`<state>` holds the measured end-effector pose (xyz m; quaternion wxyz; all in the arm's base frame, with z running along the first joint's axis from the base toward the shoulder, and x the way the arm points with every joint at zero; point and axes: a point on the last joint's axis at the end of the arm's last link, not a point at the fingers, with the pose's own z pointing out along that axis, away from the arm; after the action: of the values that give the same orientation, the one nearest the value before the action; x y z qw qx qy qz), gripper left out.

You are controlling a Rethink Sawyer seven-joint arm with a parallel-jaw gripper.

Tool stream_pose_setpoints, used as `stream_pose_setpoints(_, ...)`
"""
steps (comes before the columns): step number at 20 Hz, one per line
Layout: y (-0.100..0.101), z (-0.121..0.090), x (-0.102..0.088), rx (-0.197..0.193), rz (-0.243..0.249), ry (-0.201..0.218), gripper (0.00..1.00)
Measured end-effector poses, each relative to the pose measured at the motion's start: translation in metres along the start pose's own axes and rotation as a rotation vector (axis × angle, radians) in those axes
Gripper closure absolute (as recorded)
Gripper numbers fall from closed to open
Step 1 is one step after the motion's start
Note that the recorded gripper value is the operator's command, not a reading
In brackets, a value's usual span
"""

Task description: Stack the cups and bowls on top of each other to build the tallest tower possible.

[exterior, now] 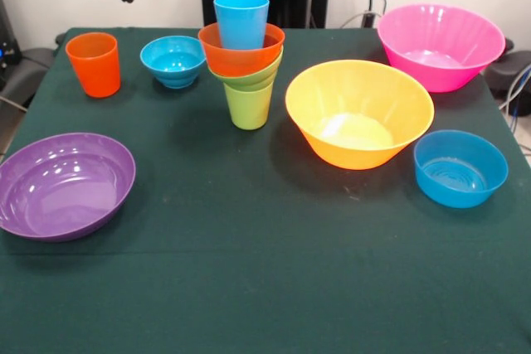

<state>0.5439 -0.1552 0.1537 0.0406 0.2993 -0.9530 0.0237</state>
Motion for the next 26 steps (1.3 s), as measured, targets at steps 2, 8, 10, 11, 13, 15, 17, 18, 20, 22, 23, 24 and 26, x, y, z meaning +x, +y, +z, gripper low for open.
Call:
stream_pose_setpoints(2, 0.001, 0.002, -0.001, 0.001, -0.002, -0.012, 0.00)
stream_pose_setpoints(8, 0.002, 0.008, -0.004, -0.002, -0.003, -0.036, 0.00)
stream_pose_setpoints(10, 0.003, 0.011, -0.004, -0.005, -0.002, -0.041, 0.00)
stream_pose_setpoints(11, 0.004, 0.013, -0.004, -0.008, -0.002, -0.042, 0.00)
stream_pose_setpoints(13, 0.006, 0.018, -0.004, -0.018, -0.002, -0.043, 0.00)
stream_pose_setpoints(15, 0.007, 0.022, -0.004, -0.025, -0.003, -0.041, 0.00)
stream_pose_setpoints(17, 0.007, 0.028, -0.005, -0.028, -0.007, -0.037, 0.00)
stream_pose_setpoints(18, 0.007, 0.030, -0.005, -0.028, -0.009, -0.036, 0.00)
stream_pose_setpoints(20, 0.006, 0.036, -0.007, -0.027, -0.016, -0.034, 0.00)
stream_pose_setpoints(22, 0.002, 0.043, -0.009, -0.021, -0.020, -0.032, 0.00)
stream_pose_setpoints(23, 0.000, 0.046, -0.010, -0.019, -0.019, -0.031, 0.00)
stream_pose_setpoints(24, -0.002, 0.049, -0.011, -0.018, -0.019, -0.030, 0.00)
stream_pose_setpoints(26, -0.004, 0.052, -0.012, -0.015, -0.020, -0.029, 0.00)
